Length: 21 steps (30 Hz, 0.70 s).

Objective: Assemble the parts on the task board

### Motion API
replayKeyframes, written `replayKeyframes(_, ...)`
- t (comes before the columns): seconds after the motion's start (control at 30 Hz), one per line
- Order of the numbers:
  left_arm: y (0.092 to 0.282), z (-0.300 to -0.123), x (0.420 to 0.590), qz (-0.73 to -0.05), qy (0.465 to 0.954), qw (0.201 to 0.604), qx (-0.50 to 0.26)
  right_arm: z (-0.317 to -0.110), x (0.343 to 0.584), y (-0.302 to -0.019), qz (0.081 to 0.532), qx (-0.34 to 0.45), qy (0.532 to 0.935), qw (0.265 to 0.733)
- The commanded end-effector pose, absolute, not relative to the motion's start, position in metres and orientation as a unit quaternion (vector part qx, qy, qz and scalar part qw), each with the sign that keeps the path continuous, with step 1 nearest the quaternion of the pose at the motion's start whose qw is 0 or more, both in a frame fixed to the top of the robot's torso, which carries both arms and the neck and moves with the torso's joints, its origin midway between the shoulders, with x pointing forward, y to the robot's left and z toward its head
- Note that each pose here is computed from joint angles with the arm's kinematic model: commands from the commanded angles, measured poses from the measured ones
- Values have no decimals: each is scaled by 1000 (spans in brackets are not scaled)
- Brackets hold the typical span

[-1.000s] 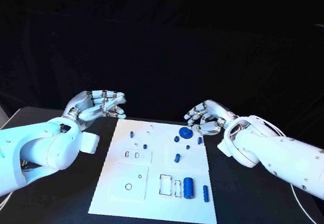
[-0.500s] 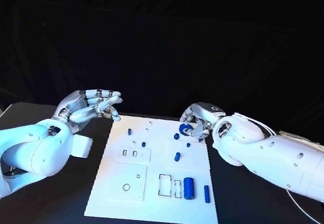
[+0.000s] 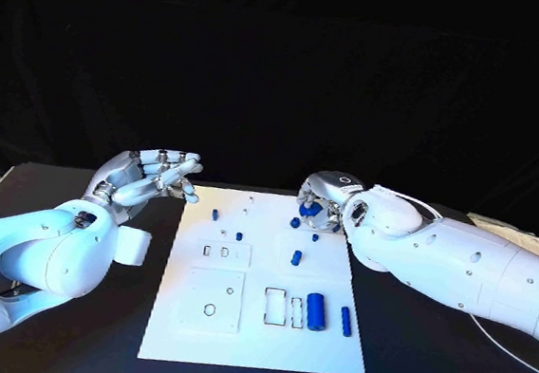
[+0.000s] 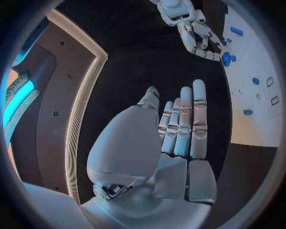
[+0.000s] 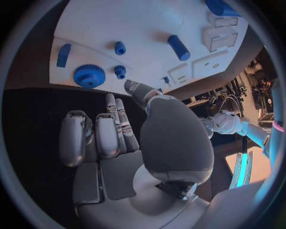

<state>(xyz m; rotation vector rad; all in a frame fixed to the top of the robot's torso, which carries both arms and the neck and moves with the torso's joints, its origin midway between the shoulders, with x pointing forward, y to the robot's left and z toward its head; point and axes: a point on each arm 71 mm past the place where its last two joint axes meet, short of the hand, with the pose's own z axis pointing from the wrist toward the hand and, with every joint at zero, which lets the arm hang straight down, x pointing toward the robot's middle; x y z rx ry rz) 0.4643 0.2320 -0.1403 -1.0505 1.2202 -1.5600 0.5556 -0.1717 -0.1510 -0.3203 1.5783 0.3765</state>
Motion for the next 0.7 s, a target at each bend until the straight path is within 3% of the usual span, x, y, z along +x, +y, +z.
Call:
replayKeyframes(0.03, 229, -139, 463, -635, 491, 426, -417, -155, 558, -172, 140, -154, 713, 669)
replayKeyframes(0.7, 230, -138, 463, -634, 492, 427, -418, -164, 559, -163, 137, -156, 726, 655)
